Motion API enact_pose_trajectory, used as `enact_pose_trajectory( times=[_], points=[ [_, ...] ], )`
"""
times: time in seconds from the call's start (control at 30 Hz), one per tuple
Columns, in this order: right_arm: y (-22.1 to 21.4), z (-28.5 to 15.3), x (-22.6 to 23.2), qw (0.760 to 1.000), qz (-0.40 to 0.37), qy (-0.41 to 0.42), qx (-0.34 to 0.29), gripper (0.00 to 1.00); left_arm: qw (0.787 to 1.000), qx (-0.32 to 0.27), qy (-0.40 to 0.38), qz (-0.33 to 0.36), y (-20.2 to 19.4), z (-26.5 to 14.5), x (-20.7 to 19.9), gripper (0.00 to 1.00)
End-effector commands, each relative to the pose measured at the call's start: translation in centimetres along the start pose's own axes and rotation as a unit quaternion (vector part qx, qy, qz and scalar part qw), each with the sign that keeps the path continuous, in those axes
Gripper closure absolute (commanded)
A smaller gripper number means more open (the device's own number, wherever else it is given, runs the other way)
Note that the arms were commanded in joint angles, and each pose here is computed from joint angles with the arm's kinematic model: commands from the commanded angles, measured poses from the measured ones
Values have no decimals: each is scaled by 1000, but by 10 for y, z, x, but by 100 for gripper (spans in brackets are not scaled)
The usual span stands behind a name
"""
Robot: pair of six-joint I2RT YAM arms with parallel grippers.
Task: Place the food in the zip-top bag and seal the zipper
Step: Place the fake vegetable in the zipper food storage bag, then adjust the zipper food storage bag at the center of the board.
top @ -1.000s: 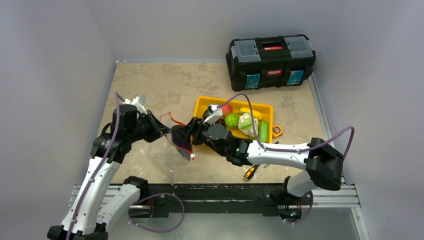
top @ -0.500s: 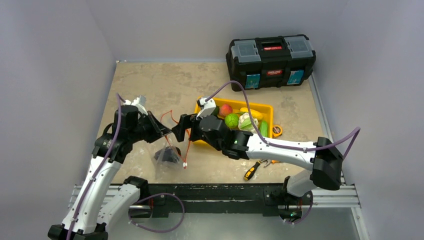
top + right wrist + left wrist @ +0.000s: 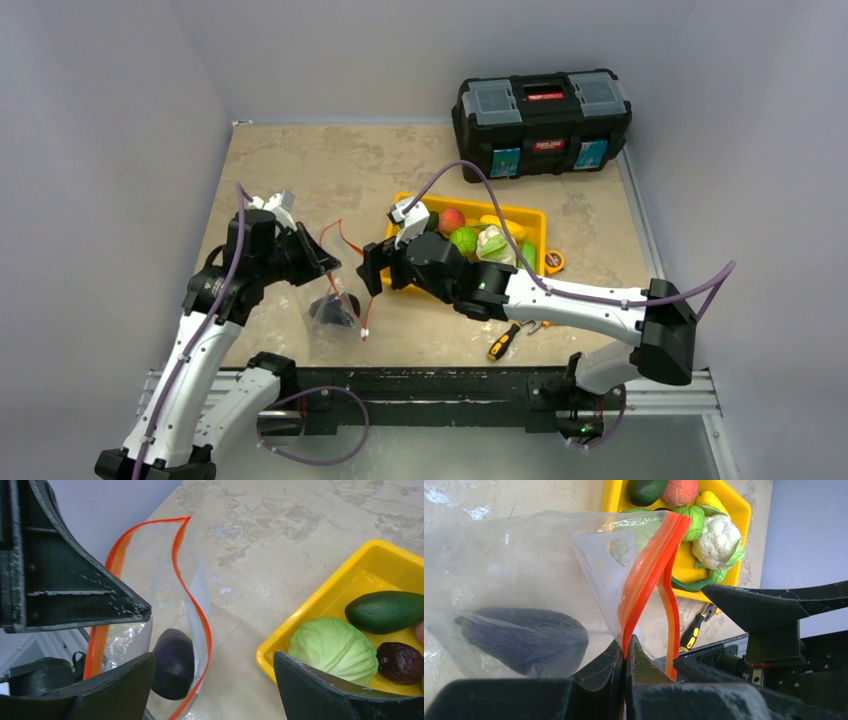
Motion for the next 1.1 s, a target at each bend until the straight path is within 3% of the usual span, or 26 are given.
enact_pose_trajectory(
  times=[0.0, 0.1, 0.17, 0.33, 0.37, 0.47, 0.57, 0.83, 0.93, 1.07],
  points=[
    [6, 2, 4, 999, -45, 10, 3, 14, 999, -19, -22, 22, 6, -13, -11, 100],
    [-6, 16, 14, 998, -41, 37, 11, 20, 999, -19, -23, 22, 5, -13, -10, 100],
    [-11, 26, 17, 998, -45, 41, 15, 33, 999, -22, -27, 23, 6, -17, -12, 100],
    [28, 34, 40, 996, -77, 55, 5, 91, 997, -60, -48, 32, 20, -45, -33, 100],
    [36, 31, 42, 995, -83, 49, -5, 99, 995, -73, -57, 36, 24, -53, -39, 100],
    [71, 19, 51, 993, -89, 54, -52, 100, 989, -116, -73, 50, 34, -74, -49, 100],
    [81, 19, 55, 992, -87, 61, -71, 100, 989, -138, -42, 33, 35, -70, -33, 100],
    [18, 53, 62, 994, -75, 81, 13, 100, 993, -76, 52, -73, -8, -12, 35, 100],
    [19, 59, 60, 994, -88, 66, 22, 100, 993, -90, 41, -68, -2, -14, 29, 100],
    [65, 48, 64, 992, -112, 52, -10, 100, 995, -97, 11, -33, 20, -40, -7, 100]
  ],
)
Point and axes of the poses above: each gripper's point midway between its finger pads, its own z axis out along the fingers, its own x axis along the line the jaws close on, y = z × x, the point moved 3 cm from there along -z, back along the fingers, and after that the axes turned 6 degrees about -z, right-handed, at the moved point
